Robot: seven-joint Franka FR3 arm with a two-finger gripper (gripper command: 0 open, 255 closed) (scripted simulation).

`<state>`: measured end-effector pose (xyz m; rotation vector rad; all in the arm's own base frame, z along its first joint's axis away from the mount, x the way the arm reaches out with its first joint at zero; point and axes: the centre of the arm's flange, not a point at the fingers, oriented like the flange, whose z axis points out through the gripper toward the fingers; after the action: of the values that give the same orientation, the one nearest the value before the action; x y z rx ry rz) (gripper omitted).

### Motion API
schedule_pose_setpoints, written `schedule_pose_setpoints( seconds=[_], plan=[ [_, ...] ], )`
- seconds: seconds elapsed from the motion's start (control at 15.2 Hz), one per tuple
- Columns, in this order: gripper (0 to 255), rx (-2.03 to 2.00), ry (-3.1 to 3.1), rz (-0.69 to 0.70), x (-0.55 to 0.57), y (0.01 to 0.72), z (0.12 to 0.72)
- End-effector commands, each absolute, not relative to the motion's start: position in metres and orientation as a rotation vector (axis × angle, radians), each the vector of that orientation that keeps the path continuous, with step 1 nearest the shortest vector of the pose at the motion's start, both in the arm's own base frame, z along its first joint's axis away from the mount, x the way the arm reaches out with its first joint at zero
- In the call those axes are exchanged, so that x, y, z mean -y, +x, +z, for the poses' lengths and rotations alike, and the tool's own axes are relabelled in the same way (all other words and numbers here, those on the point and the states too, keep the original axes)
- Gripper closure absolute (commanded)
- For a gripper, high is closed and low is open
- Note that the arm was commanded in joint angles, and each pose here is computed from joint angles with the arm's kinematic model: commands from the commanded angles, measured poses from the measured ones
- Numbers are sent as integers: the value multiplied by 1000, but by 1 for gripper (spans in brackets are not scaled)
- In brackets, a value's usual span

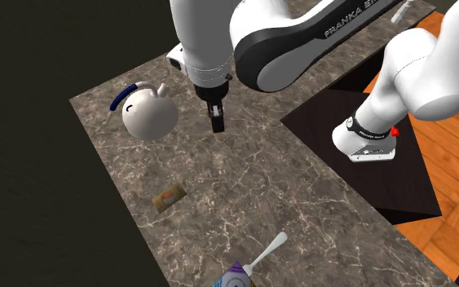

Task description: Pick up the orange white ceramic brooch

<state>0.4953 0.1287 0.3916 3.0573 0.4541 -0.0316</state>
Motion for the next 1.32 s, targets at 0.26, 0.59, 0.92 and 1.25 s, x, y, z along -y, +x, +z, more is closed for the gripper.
schedule_pose_setpoints(
  seconds=[0.26,0.59,0.92,1.25],
  plan=[
    [0,-616,3047,-25,-172,540,346],
    [0,-750,3031,-19,-213,572,308],
    [0,-883,3010,-14,-257,601,272],
    [0,-1016,2982,-9,-304,627,235]
  ],
)
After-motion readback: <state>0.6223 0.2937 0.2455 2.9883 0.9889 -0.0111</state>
